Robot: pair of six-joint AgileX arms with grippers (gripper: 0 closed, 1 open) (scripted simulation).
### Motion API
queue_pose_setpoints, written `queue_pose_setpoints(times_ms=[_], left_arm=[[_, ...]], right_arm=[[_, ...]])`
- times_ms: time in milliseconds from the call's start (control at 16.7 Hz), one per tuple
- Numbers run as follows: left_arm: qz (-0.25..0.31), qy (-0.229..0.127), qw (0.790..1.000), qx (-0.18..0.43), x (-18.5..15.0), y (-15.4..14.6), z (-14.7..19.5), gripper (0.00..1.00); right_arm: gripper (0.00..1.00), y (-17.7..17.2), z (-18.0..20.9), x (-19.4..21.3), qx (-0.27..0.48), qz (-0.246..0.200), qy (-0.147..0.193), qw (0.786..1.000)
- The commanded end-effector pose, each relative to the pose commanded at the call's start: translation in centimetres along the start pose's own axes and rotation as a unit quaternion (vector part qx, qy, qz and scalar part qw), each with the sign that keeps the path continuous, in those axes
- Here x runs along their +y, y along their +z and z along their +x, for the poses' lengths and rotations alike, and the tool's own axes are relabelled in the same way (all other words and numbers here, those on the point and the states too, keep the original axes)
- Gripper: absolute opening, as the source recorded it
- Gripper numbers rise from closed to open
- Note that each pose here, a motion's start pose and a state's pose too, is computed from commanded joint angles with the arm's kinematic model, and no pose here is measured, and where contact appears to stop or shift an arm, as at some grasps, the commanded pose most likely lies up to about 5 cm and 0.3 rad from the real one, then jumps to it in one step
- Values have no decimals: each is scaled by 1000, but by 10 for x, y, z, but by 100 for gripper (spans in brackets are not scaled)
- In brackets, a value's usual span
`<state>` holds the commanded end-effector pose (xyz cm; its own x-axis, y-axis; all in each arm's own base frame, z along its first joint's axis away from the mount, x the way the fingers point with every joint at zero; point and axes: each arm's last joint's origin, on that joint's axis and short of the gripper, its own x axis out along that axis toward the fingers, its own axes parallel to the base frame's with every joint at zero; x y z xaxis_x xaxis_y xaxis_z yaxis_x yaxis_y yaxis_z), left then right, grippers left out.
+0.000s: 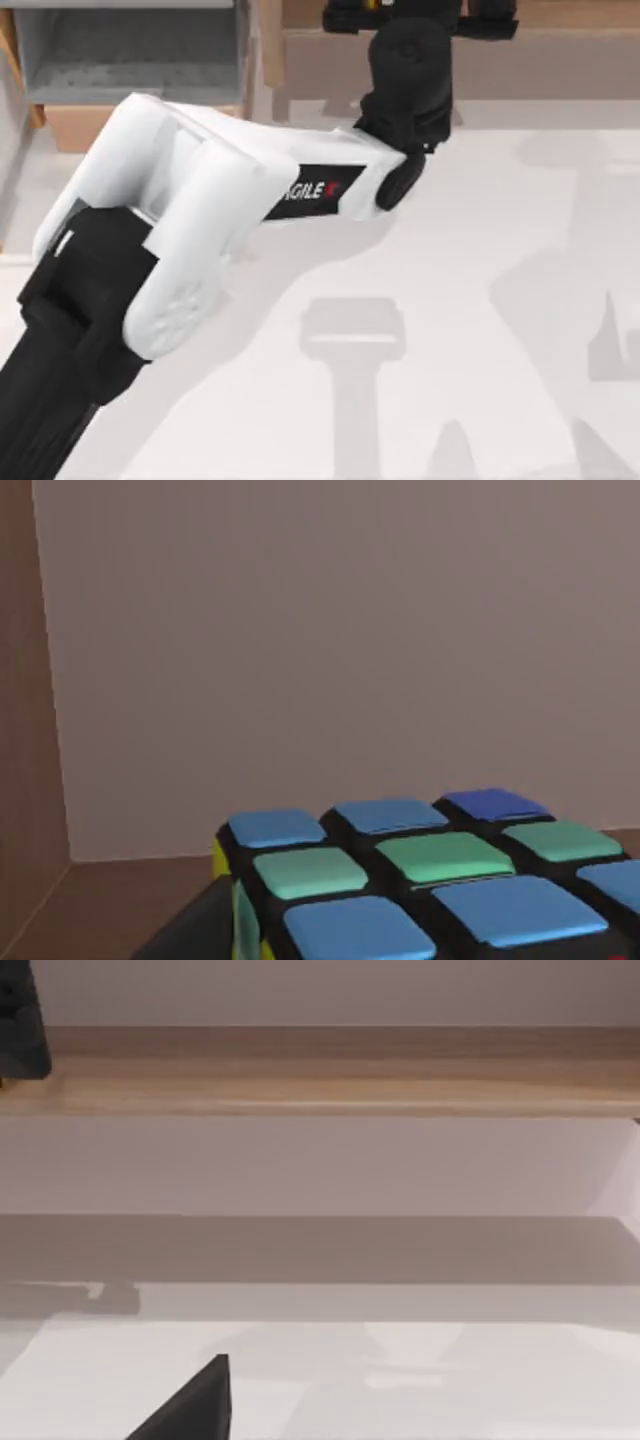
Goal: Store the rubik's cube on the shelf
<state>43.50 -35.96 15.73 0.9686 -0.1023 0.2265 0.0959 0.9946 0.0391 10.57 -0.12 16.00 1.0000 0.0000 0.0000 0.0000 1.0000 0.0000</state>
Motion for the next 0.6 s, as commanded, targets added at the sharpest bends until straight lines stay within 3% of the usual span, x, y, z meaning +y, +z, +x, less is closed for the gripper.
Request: queue_pose_setpoints(times_ms=[300,600], left_arm=[[41,-129,989,-60,-8,16,-31,100],[124,-266,945,-145,12,25,-68,100]], right_arm=[[100,0,0,0,0,0,0,1000],[100,0,0,0,0,0,0,1000]])
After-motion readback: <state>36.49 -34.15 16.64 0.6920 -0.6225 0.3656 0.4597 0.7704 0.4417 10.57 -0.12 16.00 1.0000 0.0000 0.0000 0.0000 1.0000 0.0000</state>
